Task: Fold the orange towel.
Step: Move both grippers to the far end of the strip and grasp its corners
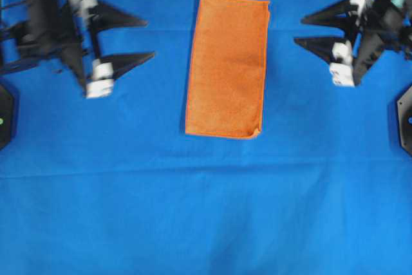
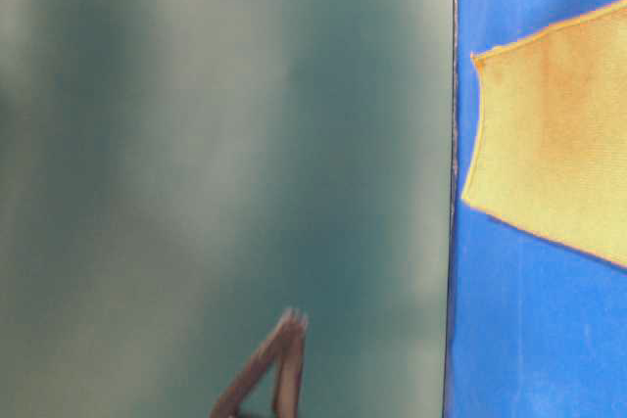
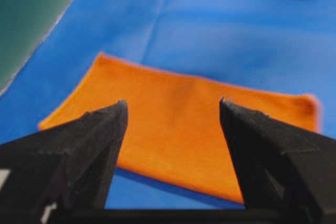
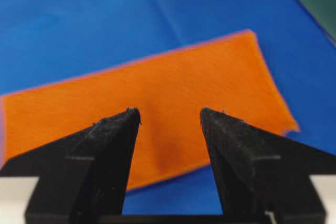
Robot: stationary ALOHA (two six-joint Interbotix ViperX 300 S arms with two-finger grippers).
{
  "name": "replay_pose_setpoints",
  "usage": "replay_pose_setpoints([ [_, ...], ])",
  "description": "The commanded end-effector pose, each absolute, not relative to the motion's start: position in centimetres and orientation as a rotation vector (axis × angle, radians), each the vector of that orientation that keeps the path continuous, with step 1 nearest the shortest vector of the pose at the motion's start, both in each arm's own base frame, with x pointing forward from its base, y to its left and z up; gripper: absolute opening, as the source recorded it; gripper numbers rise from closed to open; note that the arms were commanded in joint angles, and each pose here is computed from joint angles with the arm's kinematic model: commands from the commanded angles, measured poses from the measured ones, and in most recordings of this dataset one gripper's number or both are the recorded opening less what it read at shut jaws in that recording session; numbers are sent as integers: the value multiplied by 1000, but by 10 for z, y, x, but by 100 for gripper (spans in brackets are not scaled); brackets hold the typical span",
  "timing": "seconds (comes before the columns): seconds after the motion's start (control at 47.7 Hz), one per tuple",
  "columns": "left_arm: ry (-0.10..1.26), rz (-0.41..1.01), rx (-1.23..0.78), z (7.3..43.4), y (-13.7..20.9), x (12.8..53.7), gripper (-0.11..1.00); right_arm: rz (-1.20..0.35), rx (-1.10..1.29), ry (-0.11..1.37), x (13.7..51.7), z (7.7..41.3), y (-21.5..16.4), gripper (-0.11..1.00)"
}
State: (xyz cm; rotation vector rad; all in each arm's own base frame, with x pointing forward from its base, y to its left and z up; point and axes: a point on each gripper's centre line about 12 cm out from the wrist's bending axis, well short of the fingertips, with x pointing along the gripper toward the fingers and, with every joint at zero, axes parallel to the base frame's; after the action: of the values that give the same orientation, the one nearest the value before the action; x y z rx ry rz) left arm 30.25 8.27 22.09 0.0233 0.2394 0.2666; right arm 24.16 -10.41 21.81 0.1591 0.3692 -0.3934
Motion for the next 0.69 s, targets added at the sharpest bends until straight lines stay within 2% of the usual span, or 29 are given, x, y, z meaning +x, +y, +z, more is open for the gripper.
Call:
replay_pose_setpoints([
  [0.0, 245, 305, 18, 222, 102, 326, 67, -445, 164, 393, 252, 215, -127, 56],
  [0.314, 367, 393, -18, 174, 163, 387, 79, -507, 197, 559, 285, 155, -182, 56],
  [0.67, 479, 490, -67, 100, 219, 397, 81, -540, 247, 617, 298, 103, -218, 56],
])
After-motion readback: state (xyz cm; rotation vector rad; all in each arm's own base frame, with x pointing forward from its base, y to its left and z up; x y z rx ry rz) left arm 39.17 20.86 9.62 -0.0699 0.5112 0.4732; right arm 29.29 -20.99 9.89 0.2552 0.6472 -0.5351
